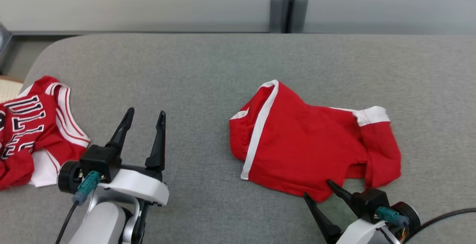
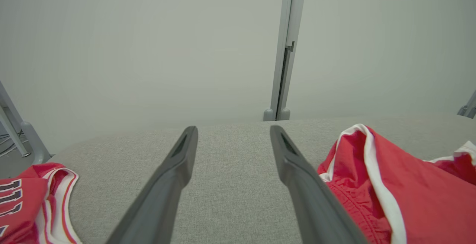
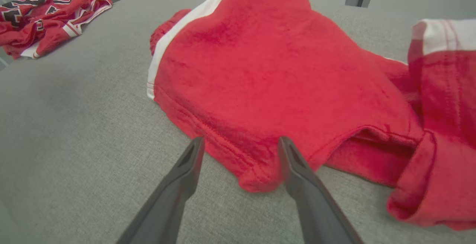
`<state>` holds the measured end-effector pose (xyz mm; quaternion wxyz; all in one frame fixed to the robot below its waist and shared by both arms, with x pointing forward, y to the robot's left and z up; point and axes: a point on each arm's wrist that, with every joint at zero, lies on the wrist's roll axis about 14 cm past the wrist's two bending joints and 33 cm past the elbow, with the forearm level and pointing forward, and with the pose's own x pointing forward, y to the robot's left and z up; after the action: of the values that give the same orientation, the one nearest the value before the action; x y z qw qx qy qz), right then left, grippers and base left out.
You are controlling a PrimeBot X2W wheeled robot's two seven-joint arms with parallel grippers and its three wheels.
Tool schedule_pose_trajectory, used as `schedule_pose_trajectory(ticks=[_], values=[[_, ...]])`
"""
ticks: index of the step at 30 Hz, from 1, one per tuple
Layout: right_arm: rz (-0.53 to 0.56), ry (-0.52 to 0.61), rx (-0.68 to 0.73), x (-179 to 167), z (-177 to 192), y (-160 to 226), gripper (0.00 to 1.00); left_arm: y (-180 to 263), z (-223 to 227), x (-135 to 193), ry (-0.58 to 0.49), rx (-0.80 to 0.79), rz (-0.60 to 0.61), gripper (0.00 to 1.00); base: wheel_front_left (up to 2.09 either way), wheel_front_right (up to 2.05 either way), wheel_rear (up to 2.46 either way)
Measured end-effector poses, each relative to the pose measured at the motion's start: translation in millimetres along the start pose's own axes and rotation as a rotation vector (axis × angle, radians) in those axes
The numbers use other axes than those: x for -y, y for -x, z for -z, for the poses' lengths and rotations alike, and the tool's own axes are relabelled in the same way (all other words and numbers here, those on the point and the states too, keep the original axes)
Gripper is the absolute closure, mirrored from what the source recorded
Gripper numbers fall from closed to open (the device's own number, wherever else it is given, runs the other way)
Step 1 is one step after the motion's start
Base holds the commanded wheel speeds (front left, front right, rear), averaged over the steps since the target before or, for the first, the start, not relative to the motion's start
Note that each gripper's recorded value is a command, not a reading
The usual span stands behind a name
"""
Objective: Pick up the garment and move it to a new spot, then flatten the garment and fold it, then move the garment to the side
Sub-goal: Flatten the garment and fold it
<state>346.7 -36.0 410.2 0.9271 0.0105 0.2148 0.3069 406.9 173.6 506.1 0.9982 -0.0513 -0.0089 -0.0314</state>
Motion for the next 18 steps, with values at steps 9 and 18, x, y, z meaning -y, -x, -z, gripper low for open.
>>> schedule_pose_trajectory(ticks=[9, 18], values=[[-0.095, 0.094, -0.163, -2.4, 43.5, -27.3, 0.52, -8.2, 19.2, -14.9, 0.003, -0.037, -0.056, 0.0, 0.0, 0.0, 0.0], [-0.113, 0.065, -0.041, -11.1, 9.2, -31.0, 1.0, -13.0, 23.2, -13.5, -0.004, -0.041, -0.051, 0.0, 0.0, 0.0, 0.0]])
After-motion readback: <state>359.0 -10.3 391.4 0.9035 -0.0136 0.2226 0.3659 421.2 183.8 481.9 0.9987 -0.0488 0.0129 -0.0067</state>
